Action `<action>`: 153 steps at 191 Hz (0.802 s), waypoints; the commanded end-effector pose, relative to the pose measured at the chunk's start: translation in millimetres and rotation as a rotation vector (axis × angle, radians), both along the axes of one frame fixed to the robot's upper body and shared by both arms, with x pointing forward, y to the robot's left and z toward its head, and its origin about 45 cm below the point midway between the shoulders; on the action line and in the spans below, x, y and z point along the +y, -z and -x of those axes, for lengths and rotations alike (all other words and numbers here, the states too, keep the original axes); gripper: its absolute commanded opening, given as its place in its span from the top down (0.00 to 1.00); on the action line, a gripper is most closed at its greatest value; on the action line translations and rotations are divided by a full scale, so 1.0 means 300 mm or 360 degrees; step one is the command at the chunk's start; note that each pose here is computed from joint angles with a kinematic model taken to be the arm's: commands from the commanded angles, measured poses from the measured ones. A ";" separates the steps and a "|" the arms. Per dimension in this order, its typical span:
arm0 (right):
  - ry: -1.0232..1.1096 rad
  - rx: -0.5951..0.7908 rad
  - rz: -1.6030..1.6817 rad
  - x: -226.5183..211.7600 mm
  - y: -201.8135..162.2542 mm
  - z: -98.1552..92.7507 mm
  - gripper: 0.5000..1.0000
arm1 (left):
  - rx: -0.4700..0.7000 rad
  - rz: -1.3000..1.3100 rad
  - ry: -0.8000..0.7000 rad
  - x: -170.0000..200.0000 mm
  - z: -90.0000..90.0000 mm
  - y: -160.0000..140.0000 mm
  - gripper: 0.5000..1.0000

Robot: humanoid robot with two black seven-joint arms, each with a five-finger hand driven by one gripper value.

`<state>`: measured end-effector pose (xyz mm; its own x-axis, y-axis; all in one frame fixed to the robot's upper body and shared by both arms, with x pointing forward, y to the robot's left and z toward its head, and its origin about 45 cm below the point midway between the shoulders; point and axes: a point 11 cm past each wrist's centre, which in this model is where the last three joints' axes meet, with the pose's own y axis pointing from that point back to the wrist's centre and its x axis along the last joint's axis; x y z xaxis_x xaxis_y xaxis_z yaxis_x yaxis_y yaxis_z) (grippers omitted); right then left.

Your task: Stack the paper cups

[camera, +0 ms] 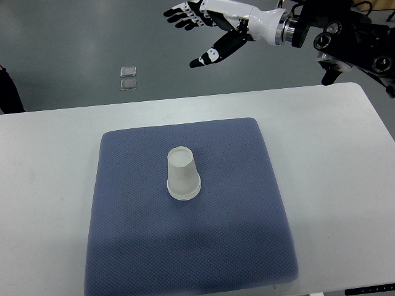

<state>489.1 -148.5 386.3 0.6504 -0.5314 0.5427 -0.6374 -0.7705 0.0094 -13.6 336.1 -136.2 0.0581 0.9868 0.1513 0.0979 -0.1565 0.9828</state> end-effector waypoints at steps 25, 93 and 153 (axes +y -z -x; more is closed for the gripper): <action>0.0490 0.0274 -0.0569 -0.165 0.042 -0.088 0.19 | 0.0002 0.0000 0.0000 0.000 0.001 0.000 0.00; 0.0926 0.0762 -0.0966 -0.328 0.364 -0.046 0.18 | -0.0001 0.0000 0.0000 0.000 0.000 0.000 0.00; 0.0998 0.0972 -0.1217 -0.365 0.572 0.045 0.17 | 0.0002 0.0000 0.0000 0.000 0.001 0.000 0.00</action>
<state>482.1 -257.3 225.1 0.2031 -0.9250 -0.3211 -0.9594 -0.2536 0.1237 -13.8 336.1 -136.2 0.0581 0.9868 0.1513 0.0981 -0.1565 0.9828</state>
